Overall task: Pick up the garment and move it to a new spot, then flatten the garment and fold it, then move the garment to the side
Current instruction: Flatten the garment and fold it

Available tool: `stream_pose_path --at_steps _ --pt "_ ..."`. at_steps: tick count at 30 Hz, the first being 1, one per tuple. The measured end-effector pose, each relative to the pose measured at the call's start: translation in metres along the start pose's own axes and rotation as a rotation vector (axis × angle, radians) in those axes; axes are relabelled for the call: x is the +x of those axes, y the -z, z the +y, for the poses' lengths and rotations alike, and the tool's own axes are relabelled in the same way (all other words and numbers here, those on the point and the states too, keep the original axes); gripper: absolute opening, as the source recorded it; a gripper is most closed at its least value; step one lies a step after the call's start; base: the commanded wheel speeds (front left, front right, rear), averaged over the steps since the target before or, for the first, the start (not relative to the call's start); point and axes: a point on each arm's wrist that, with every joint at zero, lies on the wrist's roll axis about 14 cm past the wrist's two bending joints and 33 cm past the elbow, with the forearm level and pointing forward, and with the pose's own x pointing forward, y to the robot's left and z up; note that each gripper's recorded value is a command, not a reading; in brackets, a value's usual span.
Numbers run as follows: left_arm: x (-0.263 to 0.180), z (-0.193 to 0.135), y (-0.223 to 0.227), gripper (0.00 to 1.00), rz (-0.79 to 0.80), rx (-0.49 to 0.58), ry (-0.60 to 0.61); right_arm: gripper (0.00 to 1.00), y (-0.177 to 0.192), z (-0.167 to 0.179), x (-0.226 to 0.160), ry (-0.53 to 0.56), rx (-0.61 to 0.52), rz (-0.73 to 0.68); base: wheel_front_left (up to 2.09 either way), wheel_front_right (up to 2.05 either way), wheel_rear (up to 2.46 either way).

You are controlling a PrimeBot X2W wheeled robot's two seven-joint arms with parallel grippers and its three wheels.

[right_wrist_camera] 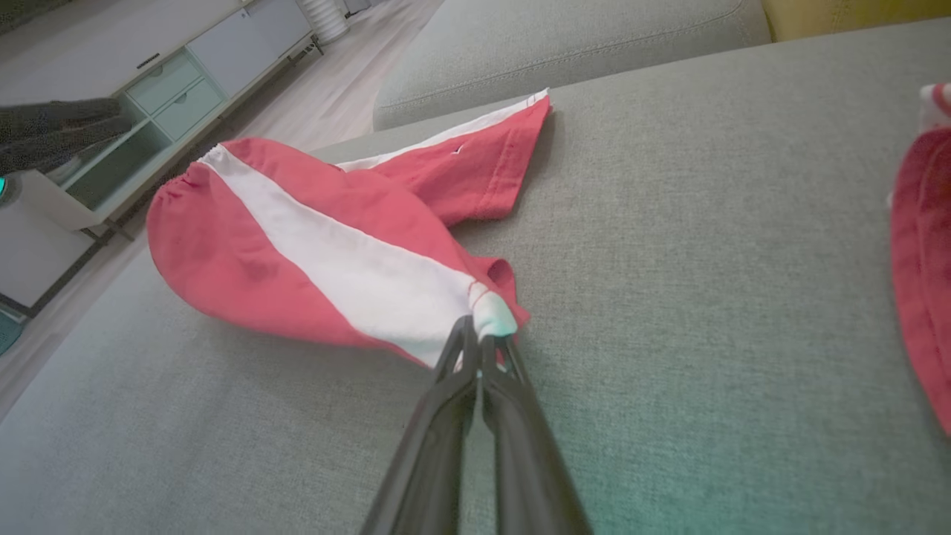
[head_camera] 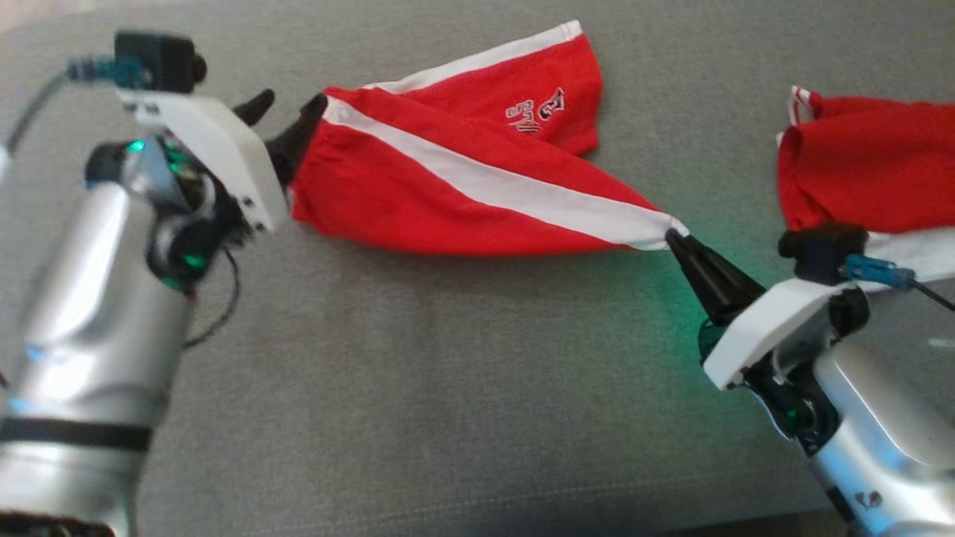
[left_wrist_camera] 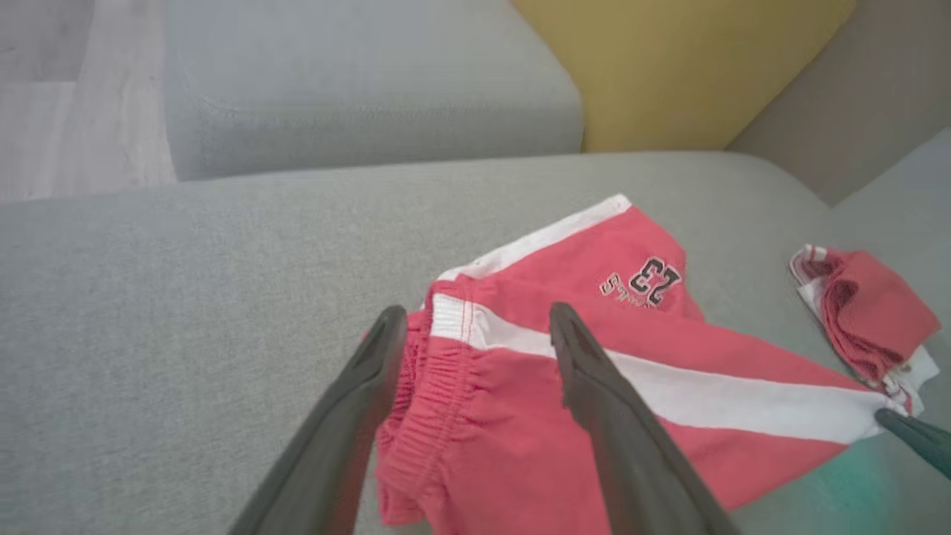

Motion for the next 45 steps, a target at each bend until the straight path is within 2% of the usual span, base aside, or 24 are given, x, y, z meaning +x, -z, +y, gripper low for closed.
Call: stream_pose_path --at_steps 3,7,17,25,30,31,32,33,34,40,45 --pt "0.015 0.006 0.011 1.00 0.182 -0.003 0.010 0.00 -0.005 0.001 0.003 -0.001 -0.017 -0.004 0.00 0.00 0.00" --pt "0.024 0.013 0.026 1.00 0.315 0.030 0.002 0.00 -0.008 0.001 0.006 -0.003 -0.025 -0.007 0.00 0.00 0.00" --pt "0.040 0.015 0.028 1.00 0.364 0.005 0.012 0.00 -0.003 -0.004 0.010 0.007 -0.041 0.015 0.00 0.00 0.00" --pt "0.043 0.012 0.046 1.00 0.423 0.003 0.021 0.00 0.002 -0.005 0.009 0.011 -0.043 0.025 0.00 0.00 0.00" --pt "0.044 0.011 0.047 1.00 0.430 -0.005 0.026 0.00 -0.005 -0.007 0.013 0.010 -0.055 0.011 0.00 0.00 0.00" --pt "0.045 0.010 0.045 0.93 0.426 0.000 0.029 0.00 -0.006 -0.007 0.013 0.010 -0.056 0.009 0.00 0.00 0.00" --pt "0.046 0.007 0.043 0.42 0.421 0.006 0.037 0.00 -0.006 -0.007 0.014 0.009 -0.057 0.009 0.00 0.00 0.00" --pt "0.047 0.005 0.042 0.13 0.415 0.008 0.045 0.00 -0.007 -0.007 0.014 0.009 -0.059 0.010 0.00 0.00 0.00" --pt "0.047 0.004 0.040 0.00 0.403 0.012 0.048 0.00 -0.007 -0.007 0.014 0.010 -0.060 0.010 0.00 0.00 0.00" --pt "0.042 -0.001 0.032 0.00 0.366 0.025 0.064 0.00 -0.010 -0.007 0.015 0.007 -0.064 0.000 0.00 0.00 0.00" --pt "0.032 -0.009 0.006 0.00 0.263 0.038 0.085 0.00 -0.029 -0.004 0.014 0.001 -0.088 -0.056 0.00 0.00 0.00"
